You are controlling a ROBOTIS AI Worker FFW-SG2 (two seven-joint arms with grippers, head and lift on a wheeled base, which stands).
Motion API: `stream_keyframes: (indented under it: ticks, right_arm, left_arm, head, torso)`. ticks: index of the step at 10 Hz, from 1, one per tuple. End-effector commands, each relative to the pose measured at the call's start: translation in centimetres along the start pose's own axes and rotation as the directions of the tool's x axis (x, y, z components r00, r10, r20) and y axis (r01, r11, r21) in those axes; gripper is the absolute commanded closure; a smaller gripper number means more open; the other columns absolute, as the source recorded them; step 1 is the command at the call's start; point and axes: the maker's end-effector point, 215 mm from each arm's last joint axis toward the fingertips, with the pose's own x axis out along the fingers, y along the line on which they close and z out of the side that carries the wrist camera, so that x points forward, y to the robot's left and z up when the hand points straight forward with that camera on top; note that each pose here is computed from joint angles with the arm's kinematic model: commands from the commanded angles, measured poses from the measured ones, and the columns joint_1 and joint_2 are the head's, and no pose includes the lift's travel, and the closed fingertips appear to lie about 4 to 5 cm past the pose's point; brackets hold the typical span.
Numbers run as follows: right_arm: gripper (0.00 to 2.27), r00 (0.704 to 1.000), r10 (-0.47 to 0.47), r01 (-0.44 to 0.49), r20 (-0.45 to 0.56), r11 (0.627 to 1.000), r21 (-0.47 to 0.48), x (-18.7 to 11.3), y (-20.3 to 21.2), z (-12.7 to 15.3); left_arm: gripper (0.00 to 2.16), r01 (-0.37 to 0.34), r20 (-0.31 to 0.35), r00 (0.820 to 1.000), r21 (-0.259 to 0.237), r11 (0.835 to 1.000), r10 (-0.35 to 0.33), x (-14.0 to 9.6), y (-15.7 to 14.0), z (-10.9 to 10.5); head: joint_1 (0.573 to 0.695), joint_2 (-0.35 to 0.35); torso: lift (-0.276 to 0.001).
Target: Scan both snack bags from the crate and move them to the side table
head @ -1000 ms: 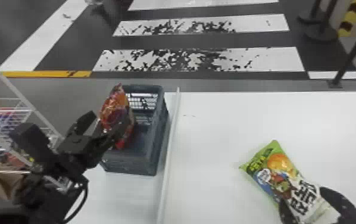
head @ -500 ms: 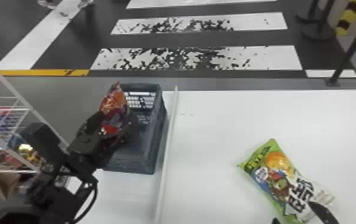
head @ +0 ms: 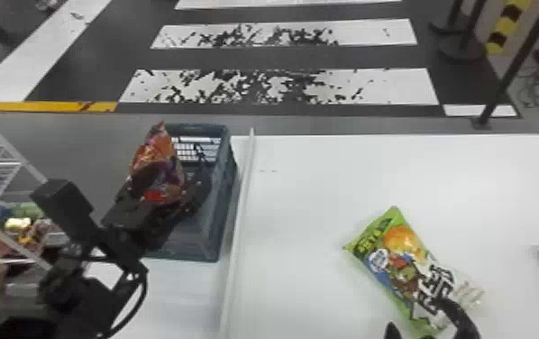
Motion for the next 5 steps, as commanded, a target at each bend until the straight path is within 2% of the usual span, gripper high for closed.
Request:
stream_keyframes:
  ticks: [1,4,5]
  right_arm:
    - [0.15,0.999,-0.006,0.005,-0.041,1.0,-0.02,1.0,0.0,-0.9]
    - [0.42,0.982,-0.021,0.012,-0.187,0.999,-0.046,2.2,-0.9,-4.2]
    - [0.79,0.972,-0.013,-0.001,-0.233,0.998,-0.06,2.1,-0.8,-5.2]
  left_arm:
    - [0.04,-0.003,-0.007,1.0,0.005,1.0,0.003,-0.3,0.3,-0.2]
    - [0.04,0.001,-0.006,1.0,0.005,1.0,-0.001,-0.5,0.4,-0.1]
    - [0.04,0.004,-0.004,1.0,0.004,1.0,-0.004,-0.3,0.2,0.0]
  head:
    - [0.695,0.1]
    - [0.695,0.086]
    - [0.695,0.069]
  torso:
    - [-0.029]
    - [-0.029]
    - [-0.029]
